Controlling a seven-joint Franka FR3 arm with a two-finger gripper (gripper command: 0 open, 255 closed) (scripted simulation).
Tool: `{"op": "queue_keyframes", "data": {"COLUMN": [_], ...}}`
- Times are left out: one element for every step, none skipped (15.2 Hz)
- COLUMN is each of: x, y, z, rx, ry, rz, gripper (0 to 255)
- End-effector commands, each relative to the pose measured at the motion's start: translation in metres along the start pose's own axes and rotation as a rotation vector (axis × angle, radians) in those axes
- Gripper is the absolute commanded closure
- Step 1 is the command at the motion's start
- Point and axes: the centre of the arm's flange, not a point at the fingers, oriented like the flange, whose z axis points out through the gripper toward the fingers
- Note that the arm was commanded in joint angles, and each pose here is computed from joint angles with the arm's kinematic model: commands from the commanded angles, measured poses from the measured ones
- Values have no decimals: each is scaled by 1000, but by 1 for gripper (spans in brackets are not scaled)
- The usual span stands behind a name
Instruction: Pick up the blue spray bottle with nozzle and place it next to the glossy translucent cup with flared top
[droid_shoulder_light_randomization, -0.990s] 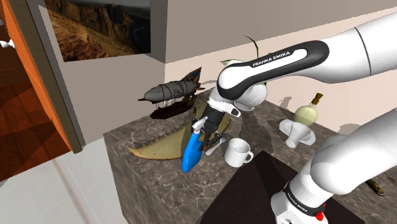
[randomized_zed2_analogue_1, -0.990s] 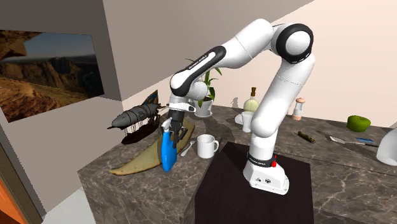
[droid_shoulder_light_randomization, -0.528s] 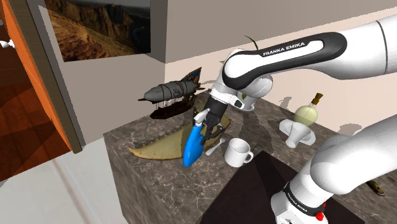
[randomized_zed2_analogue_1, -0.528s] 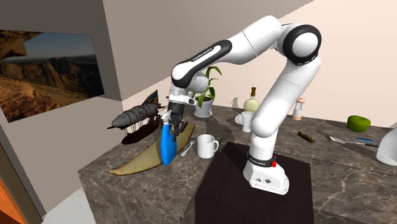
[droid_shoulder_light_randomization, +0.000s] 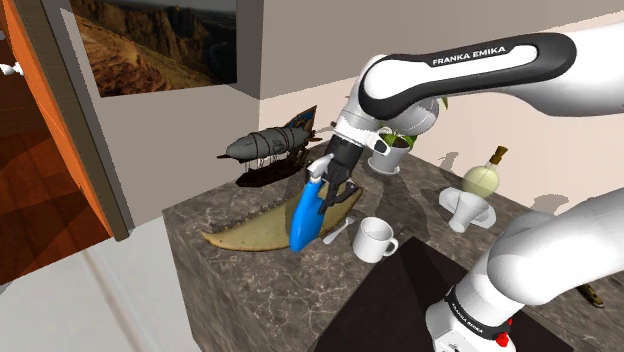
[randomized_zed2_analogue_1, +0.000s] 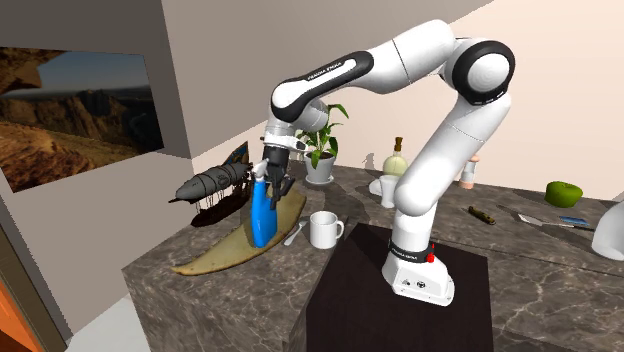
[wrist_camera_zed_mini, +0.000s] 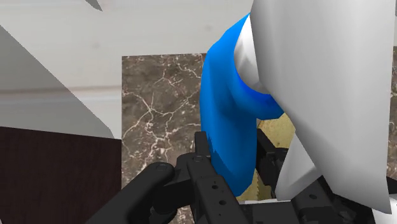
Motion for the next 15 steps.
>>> {"op": "queue_keyframes", "data": {"x": [-5,-7,-9,-12,-14,-17,-19,-21,-24,-26,-28,-31,-33,-36,-38], "y": [0,0,0,0,0,0,0,0,0,0,0,0,0,0,0], "z": [-10,-14,-19,-24,-28,-33,-38,-43,-47,-52,-57,-61,-66,-71,-76], "rx": [0,0,0,0,0,0,0,0,0,0,0,0,0,0,0], "ry": [0,0,0,0,0,0,0,0,0,0,0,0,0,0,0], "rz": [0,0,0,0,0,0,0,0,0,0,0,0,0,0,0], "gripper": [255,255,255,255,255,255,255,255,255,255,255,255,255,255,255]}}
